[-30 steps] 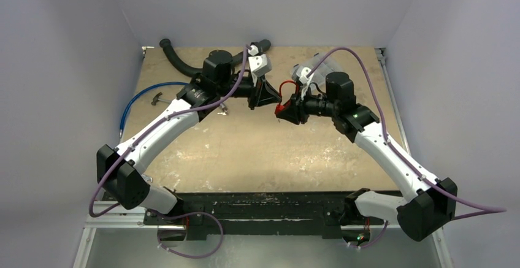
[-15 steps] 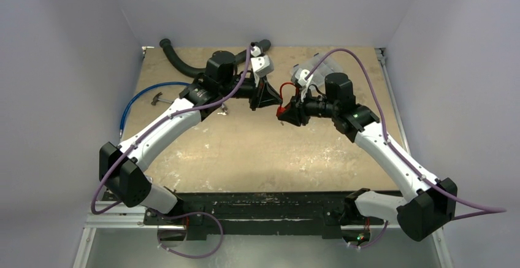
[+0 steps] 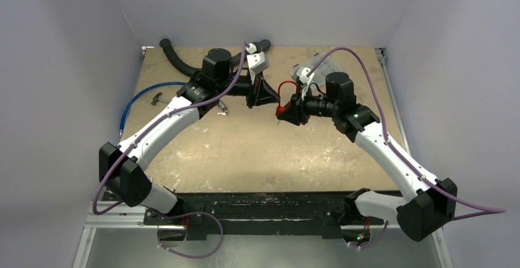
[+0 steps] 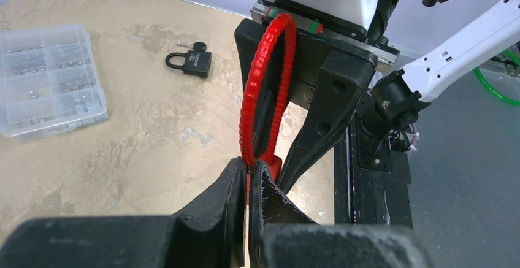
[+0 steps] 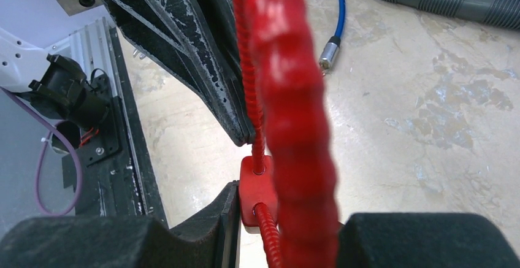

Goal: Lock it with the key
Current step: Lock the lock.

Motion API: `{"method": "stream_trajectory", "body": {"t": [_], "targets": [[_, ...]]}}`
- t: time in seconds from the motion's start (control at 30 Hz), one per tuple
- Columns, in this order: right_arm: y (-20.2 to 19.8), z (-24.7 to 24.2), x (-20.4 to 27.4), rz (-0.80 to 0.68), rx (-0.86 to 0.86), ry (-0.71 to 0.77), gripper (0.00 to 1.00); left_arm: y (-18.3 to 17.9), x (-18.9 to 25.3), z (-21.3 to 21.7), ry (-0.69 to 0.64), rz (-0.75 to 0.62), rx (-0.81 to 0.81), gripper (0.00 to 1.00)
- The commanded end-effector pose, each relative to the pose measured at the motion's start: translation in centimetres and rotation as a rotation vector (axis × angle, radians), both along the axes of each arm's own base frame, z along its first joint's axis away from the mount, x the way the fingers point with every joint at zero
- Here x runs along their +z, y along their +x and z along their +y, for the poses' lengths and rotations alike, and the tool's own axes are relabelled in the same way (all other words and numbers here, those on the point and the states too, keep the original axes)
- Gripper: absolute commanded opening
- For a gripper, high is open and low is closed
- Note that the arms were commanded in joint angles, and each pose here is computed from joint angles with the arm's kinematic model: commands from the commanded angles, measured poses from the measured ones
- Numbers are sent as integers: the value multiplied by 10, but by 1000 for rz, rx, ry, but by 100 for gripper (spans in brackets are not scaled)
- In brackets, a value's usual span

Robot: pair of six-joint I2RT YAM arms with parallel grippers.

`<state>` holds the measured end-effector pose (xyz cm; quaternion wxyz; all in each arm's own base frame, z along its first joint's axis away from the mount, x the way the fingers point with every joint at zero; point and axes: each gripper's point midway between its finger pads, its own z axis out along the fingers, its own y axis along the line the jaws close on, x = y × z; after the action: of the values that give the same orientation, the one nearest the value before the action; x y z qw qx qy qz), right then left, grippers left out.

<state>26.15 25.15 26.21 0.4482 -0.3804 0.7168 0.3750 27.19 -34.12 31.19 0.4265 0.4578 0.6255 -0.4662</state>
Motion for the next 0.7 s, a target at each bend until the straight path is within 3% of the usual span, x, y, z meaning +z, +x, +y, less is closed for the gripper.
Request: {"method": "stream_trajectory", "body": {"t": [0.0,0.13,0.23,0.37,0.47,0.67], "targets": [[-2,6,114,-329,41,205,0,3,-36,13,91,118,21,0],[4,4,103,-264,-4,208,0,18,3,25,-34,101,57,0],[11,1,99,-217,-37,230,0,14,25,28,-75,24,31,7],[14,0,94,-174,-48,237,0,12,44,32,-95,-37,36,40],[17,2,99,-171,-56,263,0,18,57,40,-122,-52,79,54],[26,3,109,-90,-103,354,0,24,65,54,-163,-72,152,56]]}}
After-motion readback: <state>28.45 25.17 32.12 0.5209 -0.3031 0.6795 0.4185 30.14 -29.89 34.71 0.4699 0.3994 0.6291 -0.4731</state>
